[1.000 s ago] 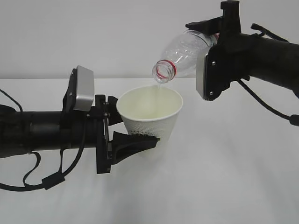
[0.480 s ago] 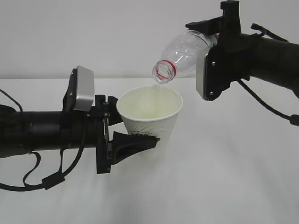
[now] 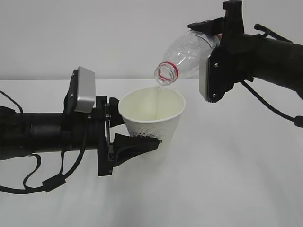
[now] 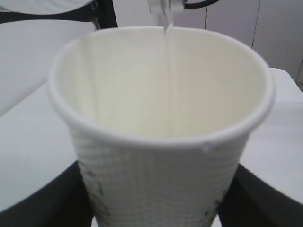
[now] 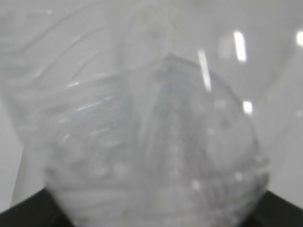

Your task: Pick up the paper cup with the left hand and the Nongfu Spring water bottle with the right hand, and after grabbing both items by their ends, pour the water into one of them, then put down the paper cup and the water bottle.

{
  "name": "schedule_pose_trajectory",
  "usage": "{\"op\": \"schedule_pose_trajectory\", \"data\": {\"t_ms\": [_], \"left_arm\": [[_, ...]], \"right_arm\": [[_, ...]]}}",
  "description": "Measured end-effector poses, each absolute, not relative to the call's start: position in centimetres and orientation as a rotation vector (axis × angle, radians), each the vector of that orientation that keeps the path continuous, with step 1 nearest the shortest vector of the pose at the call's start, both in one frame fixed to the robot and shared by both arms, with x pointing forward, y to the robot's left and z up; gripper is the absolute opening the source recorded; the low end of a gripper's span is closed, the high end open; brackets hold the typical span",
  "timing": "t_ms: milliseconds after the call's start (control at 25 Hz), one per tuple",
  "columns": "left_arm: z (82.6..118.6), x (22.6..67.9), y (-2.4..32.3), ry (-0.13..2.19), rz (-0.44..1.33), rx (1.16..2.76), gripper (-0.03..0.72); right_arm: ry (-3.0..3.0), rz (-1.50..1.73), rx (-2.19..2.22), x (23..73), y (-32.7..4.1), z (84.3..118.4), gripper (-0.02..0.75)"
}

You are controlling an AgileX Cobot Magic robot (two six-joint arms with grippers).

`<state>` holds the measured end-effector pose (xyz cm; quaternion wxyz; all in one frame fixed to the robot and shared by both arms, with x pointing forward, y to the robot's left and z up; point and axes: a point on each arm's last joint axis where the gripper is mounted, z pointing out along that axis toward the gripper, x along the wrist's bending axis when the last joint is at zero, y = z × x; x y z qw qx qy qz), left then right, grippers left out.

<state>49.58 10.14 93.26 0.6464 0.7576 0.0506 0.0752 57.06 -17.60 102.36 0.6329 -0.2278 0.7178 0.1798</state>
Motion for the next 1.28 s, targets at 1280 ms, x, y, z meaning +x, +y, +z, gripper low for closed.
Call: {"op": "schedule_pose_trajectory", "data": {"t_ms": [1280], "left_arm": [[93.27, 49.59, 10.14, 0.113, 0.175, 1.723, 0.501]], "right_arm": [[1.641, 0.405, -0.527, 57.06, -17.61, 102.35, 0.458]]}}
